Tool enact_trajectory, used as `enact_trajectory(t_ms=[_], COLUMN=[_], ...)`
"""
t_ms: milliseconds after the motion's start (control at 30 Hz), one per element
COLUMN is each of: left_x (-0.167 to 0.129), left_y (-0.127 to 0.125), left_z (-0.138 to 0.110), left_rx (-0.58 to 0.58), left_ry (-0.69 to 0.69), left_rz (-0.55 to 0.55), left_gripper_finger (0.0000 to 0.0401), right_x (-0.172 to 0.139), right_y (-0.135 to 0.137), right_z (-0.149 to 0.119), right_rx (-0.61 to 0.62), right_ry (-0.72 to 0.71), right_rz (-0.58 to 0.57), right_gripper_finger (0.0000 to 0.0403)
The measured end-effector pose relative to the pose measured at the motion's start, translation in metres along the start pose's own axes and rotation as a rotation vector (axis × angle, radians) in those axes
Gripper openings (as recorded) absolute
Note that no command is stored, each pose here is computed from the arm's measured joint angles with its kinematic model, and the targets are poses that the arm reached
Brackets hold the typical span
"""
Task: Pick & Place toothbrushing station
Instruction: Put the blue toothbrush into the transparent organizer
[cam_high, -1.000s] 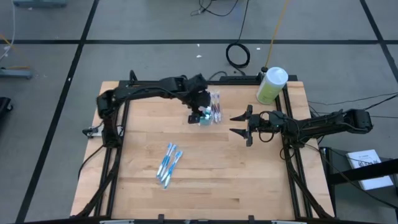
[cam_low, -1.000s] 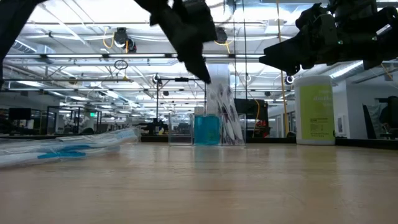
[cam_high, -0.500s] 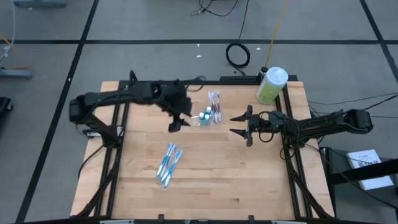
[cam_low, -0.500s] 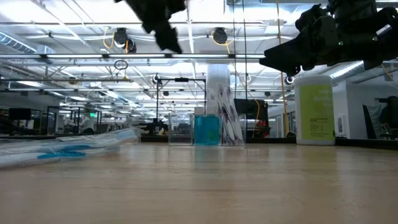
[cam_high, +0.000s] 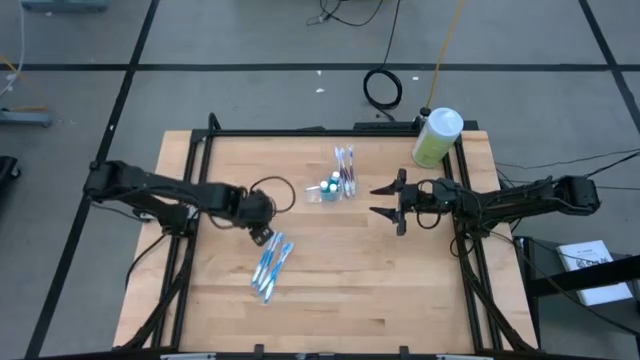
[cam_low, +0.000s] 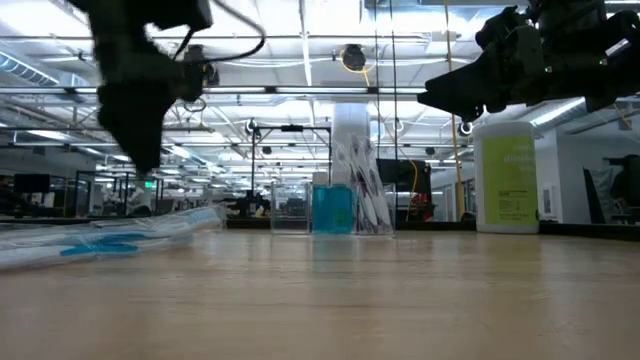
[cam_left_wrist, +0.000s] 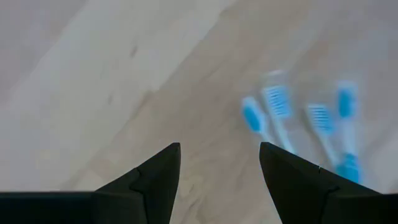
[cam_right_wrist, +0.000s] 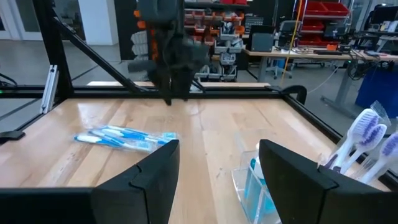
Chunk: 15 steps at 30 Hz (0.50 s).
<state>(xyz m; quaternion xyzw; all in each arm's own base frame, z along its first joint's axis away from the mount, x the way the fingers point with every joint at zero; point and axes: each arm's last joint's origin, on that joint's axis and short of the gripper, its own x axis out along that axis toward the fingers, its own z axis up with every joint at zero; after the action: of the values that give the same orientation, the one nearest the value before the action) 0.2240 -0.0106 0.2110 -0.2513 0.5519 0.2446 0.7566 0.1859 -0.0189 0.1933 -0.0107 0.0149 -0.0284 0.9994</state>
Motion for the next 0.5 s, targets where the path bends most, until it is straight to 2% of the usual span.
enact_trajectory(t_ms=[133,267,500], left_x=[0.027,0.039,0.041], left_y=[0.004,0.004,-0.011], left_z=[-0.016,-0.018,-0.012], left_rx=[-0.124,-0.211,-0.207], left_ry=[0.009,-0.03,-0.129], left_rz=[0.037,-0.012,-0.137], left_gripper_finger=[0.023,0.023,0.023], right_x=[0.0,0.0,0.0], right_y=[0.0,0.0,0.0], right_z=[0.002,0.005,0.009], right_rx=[-0.021,-0.048,-0.094], right_ry=[-0.018,-0.052,-0.091], right_rz=[-0.001,-0.003,-0.007], right_gripper_finger=[0.0212,0.0212,0.0212])
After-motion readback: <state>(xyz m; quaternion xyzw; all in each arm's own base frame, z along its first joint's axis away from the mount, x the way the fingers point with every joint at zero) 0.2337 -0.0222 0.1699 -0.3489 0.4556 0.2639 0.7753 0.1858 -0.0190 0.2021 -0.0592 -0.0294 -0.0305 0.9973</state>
